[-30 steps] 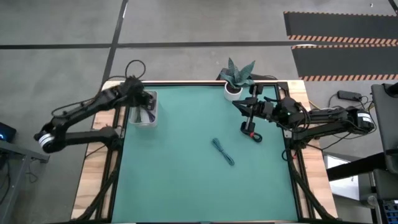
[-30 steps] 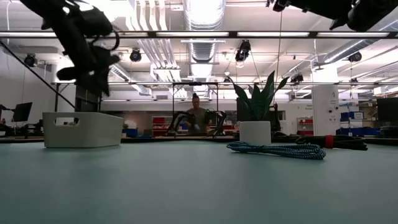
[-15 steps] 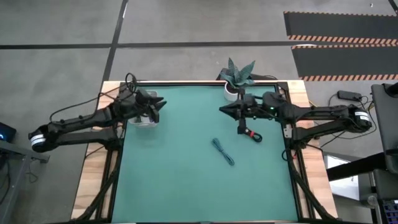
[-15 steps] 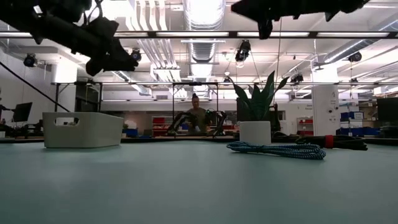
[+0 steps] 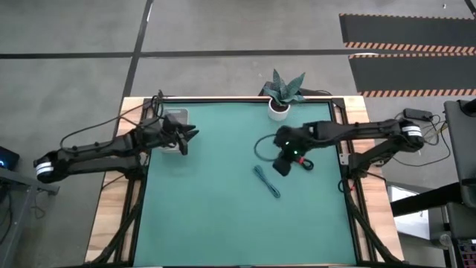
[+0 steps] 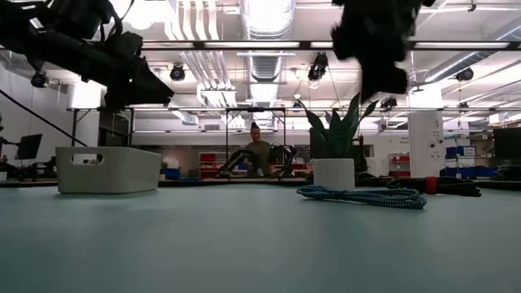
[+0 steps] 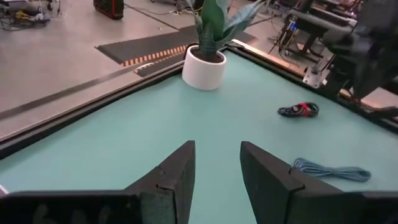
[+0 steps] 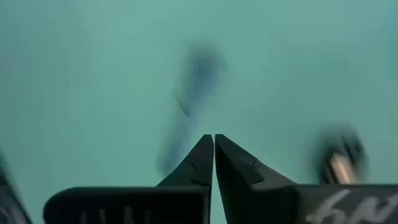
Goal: Pick and place USB-C Cables
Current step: Put the black usb cable into the gray bin
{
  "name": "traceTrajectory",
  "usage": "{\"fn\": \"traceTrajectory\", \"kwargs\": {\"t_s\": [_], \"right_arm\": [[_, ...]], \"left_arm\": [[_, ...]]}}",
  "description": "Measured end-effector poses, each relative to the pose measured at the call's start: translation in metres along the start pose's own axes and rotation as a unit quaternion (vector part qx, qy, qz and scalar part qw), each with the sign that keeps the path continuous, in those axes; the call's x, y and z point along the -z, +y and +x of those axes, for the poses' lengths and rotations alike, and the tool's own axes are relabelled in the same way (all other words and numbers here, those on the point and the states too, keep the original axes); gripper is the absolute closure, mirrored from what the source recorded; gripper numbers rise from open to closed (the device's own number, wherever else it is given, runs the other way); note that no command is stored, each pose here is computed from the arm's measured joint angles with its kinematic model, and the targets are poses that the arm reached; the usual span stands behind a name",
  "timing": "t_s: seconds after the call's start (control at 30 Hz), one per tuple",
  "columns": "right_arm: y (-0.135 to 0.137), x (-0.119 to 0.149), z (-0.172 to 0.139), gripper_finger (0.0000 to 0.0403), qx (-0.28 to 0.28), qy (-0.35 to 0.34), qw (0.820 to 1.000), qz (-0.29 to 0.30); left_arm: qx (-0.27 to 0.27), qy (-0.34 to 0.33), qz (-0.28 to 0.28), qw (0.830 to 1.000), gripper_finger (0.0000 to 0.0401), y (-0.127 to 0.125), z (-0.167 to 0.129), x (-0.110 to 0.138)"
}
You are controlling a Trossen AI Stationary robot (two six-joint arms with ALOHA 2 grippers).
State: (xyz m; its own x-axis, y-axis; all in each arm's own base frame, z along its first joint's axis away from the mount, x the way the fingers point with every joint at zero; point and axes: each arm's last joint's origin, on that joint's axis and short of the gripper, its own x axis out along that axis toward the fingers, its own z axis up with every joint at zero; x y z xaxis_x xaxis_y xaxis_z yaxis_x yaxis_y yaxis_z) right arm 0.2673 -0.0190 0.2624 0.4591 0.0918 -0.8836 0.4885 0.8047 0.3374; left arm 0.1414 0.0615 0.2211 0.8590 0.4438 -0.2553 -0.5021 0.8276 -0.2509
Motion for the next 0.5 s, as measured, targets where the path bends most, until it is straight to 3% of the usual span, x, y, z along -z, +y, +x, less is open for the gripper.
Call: {"fn": "traceTrajectory", "kwargs": {"t_s": [0.17, 0.5], "right_arm": [[-0.011, 0.011, 0.018, 0.0394, 0.100, 0.151, 0.983, 0.037], [-0.031, 0.019, 0.061, 0.0394, 0.167, 0.225, 0.960, 0.024]], "left_arm": [[0.007, -0.008, -0.013, 1.000, 0.0289, -0.001, -0.003, -0.002], [0.012, -0.015, -0.039, 0.999, 0.0289, -0.001, -0.006, -0.003]]}}
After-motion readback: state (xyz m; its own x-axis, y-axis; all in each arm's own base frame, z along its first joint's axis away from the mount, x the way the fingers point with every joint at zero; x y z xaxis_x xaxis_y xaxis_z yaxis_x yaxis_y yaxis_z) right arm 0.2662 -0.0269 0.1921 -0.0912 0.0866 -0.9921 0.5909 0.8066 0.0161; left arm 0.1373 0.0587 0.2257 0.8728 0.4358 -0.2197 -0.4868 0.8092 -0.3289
